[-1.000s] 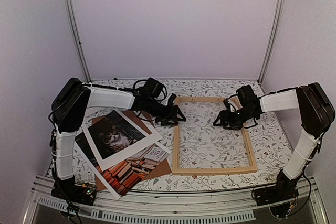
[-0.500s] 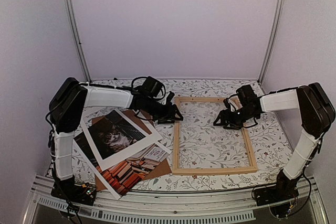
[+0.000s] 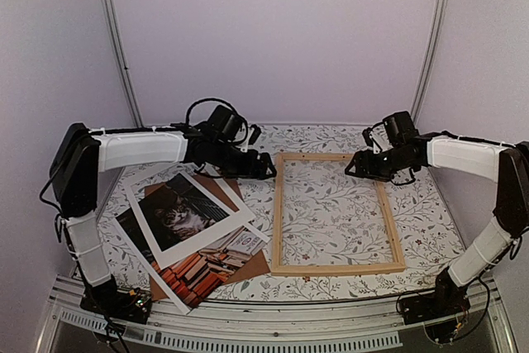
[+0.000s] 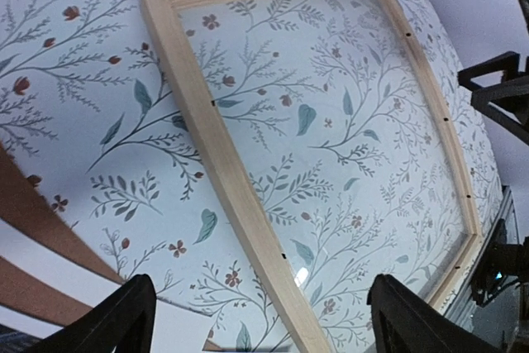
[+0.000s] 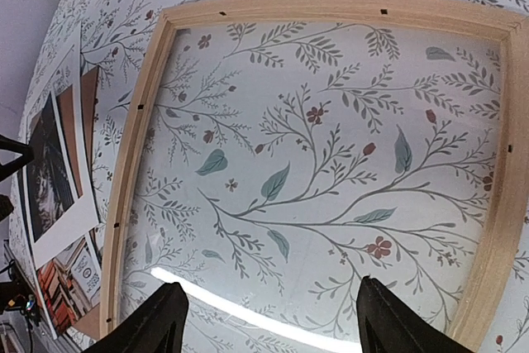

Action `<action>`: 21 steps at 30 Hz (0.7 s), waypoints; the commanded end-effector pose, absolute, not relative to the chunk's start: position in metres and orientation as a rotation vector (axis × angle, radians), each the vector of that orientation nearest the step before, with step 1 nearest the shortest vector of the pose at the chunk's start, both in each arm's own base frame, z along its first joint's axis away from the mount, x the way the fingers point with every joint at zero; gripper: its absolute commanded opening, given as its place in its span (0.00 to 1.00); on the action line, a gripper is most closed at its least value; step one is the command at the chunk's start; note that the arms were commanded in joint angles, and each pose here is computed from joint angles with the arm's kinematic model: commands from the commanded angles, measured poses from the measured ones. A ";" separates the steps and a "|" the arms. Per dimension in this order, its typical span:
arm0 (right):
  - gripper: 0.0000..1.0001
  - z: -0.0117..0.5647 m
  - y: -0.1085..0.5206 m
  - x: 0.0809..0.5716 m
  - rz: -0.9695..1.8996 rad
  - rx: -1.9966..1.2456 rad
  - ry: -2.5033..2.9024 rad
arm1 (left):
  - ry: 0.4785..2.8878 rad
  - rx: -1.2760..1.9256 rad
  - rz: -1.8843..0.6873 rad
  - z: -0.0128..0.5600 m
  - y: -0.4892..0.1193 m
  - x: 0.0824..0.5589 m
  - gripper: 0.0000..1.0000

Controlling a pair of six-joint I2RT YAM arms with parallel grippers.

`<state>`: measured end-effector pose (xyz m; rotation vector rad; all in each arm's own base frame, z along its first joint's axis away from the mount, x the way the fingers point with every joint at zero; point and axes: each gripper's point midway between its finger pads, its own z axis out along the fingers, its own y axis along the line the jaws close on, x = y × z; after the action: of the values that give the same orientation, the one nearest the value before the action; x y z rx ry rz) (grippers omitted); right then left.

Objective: Put the photo into the frame
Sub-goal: Place the glass panel in the frame body, then pick up the mat board from the photo.

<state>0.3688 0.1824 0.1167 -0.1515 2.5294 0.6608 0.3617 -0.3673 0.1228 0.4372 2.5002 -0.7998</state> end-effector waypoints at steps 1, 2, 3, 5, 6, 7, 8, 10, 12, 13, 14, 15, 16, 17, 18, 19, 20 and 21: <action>0.74 0.130 0.167 0.369 0.532 -0.153 2.523 | 2.483 0.453 -0.559 0.131 -0.328 0.363 0.95; 0.74 0.132 0.170 0.369 0.548 -0.160 2.518 | 2.485 0.445 -0.522 0.130 -0.319 0.363 0.97; 0.74 0.134 0.173 0.368 0.572 -0.168 2.512 | 2.485 0.440 -0.496 0.132 -0.312 0.361 0.98; 0.74 0.137 0.183 0.366 0.621 -0.190 2.501 | 2.496 0.417 -0.442 0.130 -0.295 0.359 1.00; 0.74 0.138 0.189 0.365 0.634 -0.205 2.497 | 2.501 0.404 -0.431 0.130 -0.287 0.359 1.00; 0.74 0.139 0.195 0.364 0.643 -0.223 2.493 | 2.508 0.392 -0.423 0.130 -0.280 0.358 1.00; 0.74 0.139 0.202 0.362 0.651 -0.240 2.493 | 2.508 0.369 -0.386 0.129 -0.270 0.360 1.00; 0.74 0.136 0.217 0.359 0.645 -0.279 2.503 | 2.515 0.332 -0.362 0.128 -0.255 0.361 1.00; 0.74 0.131 0.231 0.355 0.618 -0.318 2.517 | 2.525 0.295 -0.346 0.126 -0.241 0.362 1.00; 0.74 0.126 0.236 0.354 0.597 -0.328 2.532 | 2.527 0.274 -0.342 0.126 -0.234 0.363 1.00; 0.74 0.124 0.240 0.353 0.578 -0.340 2.539 | 2.530 0.253 -0.338 0.125 -0.228 0.363 1.00; 0.74 0.120 0.243 0.352 0.563 -0.347 2.548 | 2.534 0.233 -0.333 0.125 -0.222 0.364 1.00; 0.74 0.118 0.246 0.350 0.553 -0.355 2.555 | 2.535 0.217 -0.328 0.125 -0.217 0.364 1.00; 0.74 0.114 0.250 0.349 0.549 -0.366 2.565 | 2.536 0.199 -0.314 0.125 -0.211 0.365 0.99; 0.74 0.113 0.255 0.347 0.549 -0.382 2.566 | 2.541 0.176 -0.300 0.123 -0.205 0.365 0.99; 0.74 0.114 0.264 0.343 0.556 -0.408 2.563 | 2.547 0.150 -0.288 0.121 -0.198 0.365 0.99; 0.74 0.112 0.273 0.340 0.564 -0.434 2.565 | 2.557 0.123 -0.287 0.118 -0.190 0.364 1.00; 0.74 0.113 0.283 0.337 0.577 -0.465 2.560 | 2.569 0.092 -0.292 0.115 -0.182 0.363 0.99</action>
<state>0.3415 0.2627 0.1151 -0.4223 2.5488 0.6021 0.3656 -0.2101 0.1162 0.1881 2.5546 -0.3197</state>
